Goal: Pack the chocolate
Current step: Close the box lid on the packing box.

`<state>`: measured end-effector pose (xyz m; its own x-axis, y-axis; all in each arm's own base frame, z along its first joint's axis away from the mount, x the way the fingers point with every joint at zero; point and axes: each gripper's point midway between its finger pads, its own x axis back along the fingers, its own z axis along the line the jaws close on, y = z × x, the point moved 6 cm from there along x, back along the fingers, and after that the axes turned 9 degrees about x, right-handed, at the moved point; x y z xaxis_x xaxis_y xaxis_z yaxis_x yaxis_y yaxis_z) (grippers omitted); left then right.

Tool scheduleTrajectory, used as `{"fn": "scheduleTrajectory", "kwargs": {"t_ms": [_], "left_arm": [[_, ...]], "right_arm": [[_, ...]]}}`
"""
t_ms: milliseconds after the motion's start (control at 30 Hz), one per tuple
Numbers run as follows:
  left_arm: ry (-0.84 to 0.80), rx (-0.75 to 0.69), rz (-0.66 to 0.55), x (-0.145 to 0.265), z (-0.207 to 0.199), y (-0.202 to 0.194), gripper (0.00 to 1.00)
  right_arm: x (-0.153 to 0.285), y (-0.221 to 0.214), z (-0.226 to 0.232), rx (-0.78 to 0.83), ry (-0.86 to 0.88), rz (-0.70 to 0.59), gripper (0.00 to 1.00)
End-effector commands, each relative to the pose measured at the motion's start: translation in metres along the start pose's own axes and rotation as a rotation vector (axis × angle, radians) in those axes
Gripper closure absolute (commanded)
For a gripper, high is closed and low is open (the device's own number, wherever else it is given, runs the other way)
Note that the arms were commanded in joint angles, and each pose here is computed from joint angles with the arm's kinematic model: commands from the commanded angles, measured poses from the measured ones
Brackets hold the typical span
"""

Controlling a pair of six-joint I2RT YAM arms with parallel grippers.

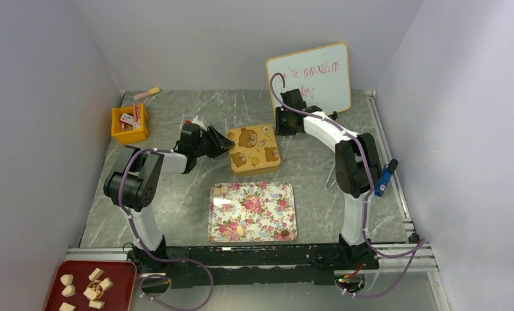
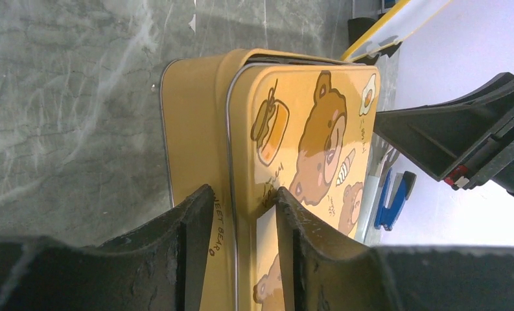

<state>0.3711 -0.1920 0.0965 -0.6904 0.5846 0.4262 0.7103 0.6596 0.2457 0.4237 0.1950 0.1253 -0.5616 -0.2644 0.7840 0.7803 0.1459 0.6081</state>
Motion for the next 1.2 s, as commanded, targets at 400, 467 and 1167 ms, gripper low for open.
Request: {"fn": "scheduleTrajectory", "kwargs": {"t_ms": [400,467,1167], "left_arm": [[-0.03,-0.026,0.042,-0.013,-0.01,0.006,0.55],[-0.032,-0.03,0.04,-0.013,-0.012,0.009,0.55],[-0.062,-0.051,0.001,-0.019,-0.032,0.036,0.55]], "right_arm": [[0.002,0.02,-0.014,-0.061,0.053,-0.051,0.64],[0.0,0.018,-0.013,-0.061,0.057,-0.043,0.64],[-0.014,0.001,-0.022,-0.07,0.029,0.01,0.63]]}}
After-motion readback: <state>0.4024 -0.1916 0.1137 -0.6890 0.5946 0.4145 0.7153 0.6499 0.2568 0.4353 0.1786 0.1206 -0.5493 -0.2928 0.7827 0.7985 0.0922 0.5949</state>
